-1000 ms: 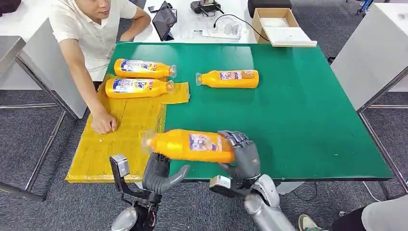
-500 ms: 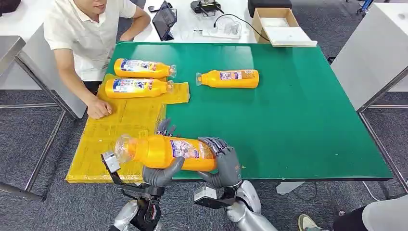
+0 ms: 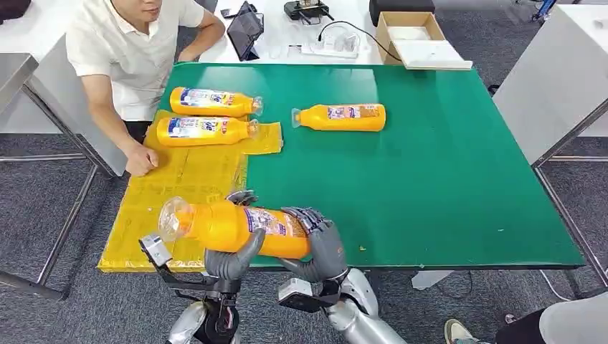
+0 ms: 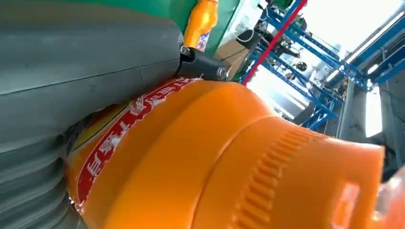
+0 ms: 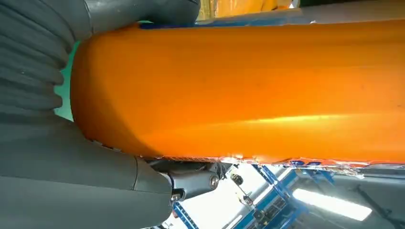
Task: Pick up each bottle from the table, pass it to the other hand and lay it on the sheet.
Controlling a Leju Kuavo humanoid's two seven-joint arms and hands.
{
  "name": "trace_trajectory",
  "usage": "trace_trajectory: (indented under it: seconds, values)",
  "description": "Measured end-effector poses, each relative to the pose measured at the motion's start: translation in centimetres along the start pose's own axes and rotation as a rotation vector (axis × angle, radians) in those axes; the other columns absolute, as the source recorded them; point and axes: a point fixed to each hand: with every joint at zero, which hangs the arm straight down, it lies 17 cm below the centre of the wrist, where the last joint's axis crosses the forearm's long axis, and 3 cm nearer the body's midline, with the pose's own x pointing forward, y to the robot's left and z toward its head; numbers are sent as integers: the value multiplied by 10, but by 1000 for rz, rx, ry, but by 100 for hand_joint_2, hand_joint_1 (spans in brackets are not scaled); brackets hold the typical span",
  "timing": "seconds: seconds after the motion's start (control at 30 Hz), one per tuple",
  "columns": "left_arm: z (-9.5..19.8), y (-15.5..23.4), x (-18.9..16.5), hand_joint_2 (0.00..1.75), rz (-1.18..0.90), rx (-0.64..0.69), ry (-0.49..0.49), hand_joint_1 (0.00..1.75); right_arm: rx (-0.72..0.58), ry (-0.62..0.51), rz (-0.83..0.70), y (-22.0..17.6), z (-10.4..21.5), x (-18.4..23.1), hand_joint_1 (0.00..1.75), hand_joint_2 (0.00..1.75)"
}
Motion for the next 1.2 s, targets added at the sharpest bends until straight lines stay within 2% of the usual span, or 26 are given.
trace_trajectory:
  seconds: [0.03,0.07,0.2,0.3,0.53,0.67,0.8,1.0,1.2]
  values:
    - [0,1,1,175,-1,0,-5,175,3,1,-4,1,0,0,0,175]
    - [-1,1,3,175,-1,-3,-9,175,11,2,-10,4,0,1,0,0]
    - [-6,1,9,175,6,-9,-25,175,54,-3,-36,19,7,6,0,0]
    - [-9,1,12,175,58,-8,-25,175,23,-19,-7,17,7,12,0,0]
    - [-12,-2,24,175,130,-18,-36,175,-13,-139,42,13,0,51,0,0]
    - [-16,15,15,175,79,56,15,175,31,-268,179,21,7,76,0,0]
    - [-12,40,11,175,8,147,33,175,-12,-327,230,9,20,102,0,0]
    - [-5,64,16,175,-73,200,15,175,-95,-334,258,-22,25,112,0,0]
    - [-3,70,18,175,-81,210,13,175,-124,-336,264,-33,26,116,0,0]
